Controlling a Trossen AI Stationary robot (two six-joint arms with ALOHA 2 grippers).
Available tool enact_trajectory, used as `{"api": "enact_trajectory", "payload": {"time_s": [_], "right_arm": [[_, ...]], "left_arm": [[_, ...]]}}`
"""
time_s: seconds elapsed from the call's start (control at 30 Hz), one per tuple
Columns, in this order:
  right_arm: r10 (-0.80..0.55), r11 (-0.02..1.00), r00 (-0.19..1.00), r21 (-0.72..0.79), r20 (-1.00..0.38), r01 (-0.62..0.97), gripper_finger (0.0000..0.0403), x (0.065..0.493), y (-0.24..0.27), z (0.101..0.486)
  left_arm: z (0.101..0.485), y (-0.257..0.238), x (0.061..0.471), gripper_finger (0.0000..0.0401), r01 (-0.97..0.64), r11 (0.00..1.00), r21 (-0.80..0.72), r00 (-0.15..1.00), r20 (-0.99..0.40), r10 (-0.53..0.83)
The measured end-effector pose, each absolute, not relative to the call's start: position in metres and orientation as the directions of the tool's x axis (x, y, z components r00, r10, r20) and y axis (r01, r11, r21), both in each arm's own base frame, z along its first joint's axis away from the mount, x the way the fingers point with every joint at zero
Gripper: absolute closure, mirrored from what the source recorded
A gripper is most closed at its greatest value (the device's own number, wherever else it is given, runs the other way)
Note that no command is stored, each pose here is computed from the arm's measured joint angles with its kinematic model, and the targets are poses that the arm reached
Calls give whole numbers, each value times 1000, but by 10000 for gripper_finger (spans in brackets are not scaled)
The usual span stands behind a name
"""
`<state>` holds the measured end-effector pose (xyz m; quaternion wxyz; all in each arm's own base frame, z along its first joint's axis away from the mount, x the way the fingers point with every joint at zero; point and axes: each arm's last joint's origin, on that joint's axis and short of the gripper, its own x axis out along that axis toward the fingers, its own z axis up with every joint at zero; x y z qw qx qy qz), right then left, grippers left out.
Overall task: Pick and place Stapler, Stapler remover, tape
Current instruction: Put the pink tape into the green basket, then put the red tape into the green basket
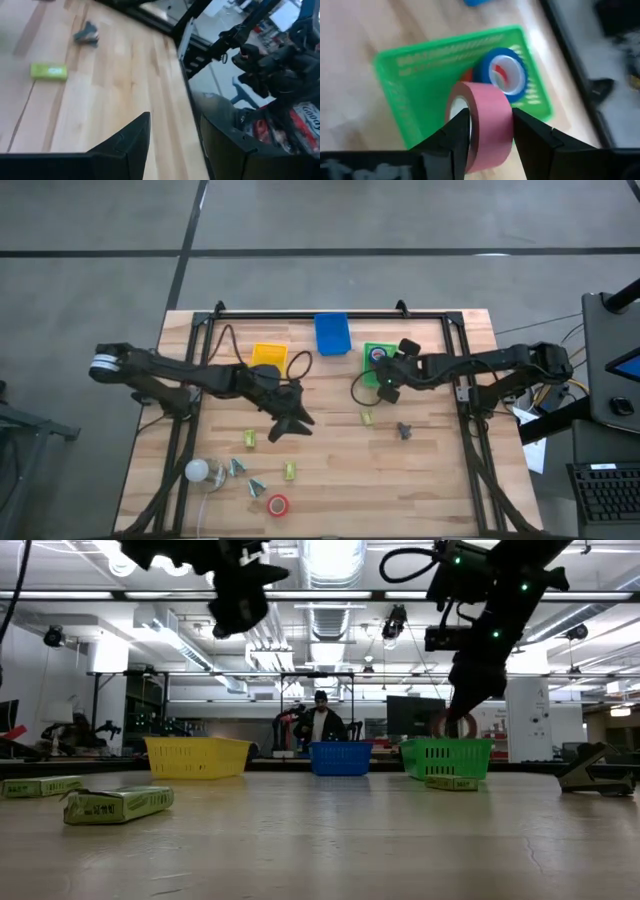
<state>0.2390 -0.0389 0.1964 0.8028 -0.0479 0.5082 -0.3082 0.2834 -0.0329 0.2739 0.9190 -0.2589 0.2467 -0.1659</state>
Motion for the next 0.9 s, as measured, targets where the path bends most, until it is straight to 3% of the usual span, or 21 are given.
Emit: {"api": "enact_trajectory", "payload": {"time_s": [0.23, 0.5, 0.67, 0.9], "right_arm": [[-522, 821, 324, -361, -789, 442, 279, 241, -44, 196], [-535, 816, 311, -386, -785, 430, 278, 240, -50, 194], [-534, 815, 309, -383, -787, 434, 248, 239, -53, 193], [-582, 786, 299, -430, -757, 444, 176, 240, -54, 195]], "left_arm": [[264, -43, 248, 222, -13, 843, -537, 805, -506, -309], [248, -53, 223, 222, -101, 832, -545, 806, -535, -252], [239, -55, 216, 222, -135, 815, -564, 798, -549, -248], [231, -55, 214, 222, -156, 813, -561, 782, -573, -245]]}}
